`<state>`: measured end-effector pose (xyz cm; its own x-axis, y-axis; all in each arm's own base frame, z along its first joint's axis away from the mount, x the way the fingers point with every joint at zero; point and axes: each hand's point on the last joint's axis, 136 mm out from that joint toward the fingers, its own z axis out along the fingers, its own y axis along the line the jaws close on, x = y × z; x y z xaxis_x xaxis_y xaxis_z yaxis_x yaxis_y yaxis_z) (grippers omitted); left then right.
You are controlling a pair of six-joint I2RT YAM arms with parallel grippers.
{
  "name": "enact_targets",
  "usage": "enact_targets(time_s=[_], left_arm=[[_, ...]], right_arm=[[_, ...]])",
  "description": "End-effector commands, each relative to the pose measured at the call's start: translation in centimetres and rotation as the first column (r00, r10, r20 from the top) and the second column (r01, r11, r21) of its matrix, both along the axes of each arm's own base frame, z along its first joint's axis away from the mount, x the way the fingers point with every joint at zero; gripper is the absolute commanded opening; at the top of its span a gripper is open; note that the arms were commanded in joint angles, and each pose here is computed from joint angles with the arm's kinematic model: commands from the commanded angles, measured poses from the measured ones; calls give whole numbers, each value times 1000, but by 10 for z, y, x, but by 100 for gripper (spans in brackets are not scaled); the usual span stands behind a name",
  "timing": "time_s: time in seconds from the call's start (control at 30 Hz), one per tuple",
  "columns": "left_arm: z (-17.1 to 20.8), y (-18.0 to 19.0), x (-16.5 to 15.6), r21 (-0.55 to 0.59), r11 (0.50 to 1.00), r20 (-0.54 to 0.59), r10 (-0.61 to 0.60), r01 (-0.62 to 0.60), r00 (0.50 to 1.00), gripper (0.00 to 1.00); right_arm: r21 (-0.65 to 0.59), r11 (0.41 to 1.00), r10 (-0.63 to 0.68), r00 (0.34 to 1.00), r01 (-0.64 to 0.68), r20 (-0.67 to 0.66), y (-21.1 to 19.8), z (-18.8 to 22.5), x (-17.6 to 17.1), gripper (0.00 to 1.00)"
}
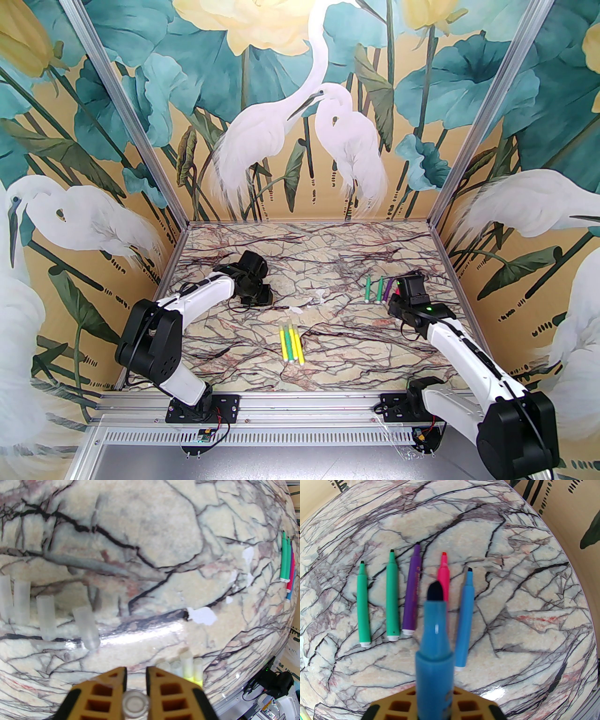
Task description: Open the pen caps
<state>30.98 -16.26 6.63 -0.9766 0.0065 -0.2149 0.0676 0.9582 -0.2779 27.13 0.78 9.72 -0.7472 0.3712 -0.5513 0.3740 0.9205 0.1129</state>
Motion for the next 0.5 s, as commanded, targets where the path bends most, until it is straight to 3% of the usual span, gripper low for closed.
enact_targets(time_s=[0.0,0.47], left_arm=[[-4,2,4,41,999,-2,-13,13,1000,3],[-22,2,14,90,996,-30,-14,16,999,6]], right_arm=[[-20,1000,-23,1000,23,3,-9,9,0,9],[16,992,-124,988,126,-95,-49,-11,0,10]])
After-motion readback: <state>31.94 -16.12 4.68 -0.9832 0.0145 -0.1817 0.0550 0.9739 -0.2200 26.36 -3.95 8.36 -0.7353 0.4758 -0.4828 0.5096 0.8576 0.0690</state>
